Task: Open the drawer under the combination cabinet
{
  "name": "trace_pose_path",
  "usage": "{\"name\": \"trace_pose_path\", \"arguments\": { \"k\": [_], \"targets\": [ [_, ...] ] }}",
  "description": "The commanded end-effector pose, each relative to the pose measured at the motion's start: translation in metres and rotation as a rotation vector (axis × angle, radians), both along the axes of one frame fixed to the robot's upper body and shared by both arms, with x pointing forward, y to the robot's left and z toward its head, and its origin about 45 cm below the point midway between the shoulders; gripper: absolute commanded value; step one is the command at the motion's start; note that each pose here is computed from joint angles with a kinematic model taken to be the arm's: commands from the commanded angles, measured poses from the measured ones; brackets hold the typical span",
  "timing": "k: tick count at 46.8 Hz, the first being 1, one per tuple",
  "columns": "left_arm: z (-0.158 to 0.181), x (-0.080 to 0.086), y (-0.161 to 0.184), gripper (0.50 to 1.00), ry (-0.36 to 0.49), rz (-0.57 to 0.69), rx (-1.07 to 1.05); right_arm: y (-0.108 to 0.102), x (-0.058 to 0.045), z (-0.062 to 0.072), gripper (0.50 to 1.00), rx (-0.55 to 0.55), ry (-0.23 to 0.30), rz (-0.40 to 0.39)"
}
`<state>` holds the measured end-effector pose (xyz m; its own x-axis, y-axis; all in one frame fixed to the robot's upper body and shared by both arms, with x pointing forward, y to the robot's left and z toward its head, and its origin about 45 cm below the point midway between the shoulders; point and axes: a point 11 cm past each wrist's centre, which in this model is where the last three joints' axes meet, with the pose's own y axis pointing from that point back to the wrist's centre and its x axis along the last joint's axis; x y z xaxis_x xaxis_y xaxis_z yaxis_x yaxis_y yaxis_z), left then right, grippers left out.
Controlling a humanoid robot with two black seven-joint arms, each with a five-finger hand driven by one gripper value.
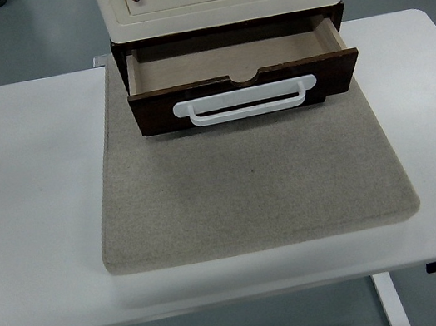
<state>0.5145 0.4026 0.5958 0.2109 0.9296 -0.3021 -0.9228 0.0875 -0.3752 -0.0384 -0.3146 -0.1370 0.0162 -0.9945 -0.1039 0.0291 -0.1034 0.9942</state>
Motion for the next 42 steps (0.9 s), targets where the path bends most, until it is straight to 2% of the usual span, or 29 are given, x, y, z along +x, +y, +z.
{"name": "trace_pose_path", "arguments": {
  "k": [1, 6, 14, 30, 42],
  "targets": [
    [-0.037, 0.006, 0.009, 1.000, 0.065, 0.014, -0.036, 0.000, 0.000, 0.000, 0.926, 0.001, 0.000, 0.000],
    [-0.082, 0.013, 0.009, 1.000, 0.145, -0.001, -0.103, 0.000, 0.000, 0.000, 0.926, 0.000, -0.001, -0.001],
    [-0.152, 0.024, -0.011, 1.000, 0.273, -0.018, -0.142, 0.001, 0.000, 0.000, 0.926, 0.002, -0.001, 0.000],
    [-0.242, 0.030, -0.047, 1.000, 0.438, -0.027, -0.339, 0.003, -0.003, 0.000, 0.926, 0.014, 0.004, 0.001],
    [-0.295, 0.022, -0.058, 1.000, 0.505, -0.037, -0.497, 0.003, -0.003, 0.000, 0.926, 0.017, 0.002, 0.001]
  ]
}}
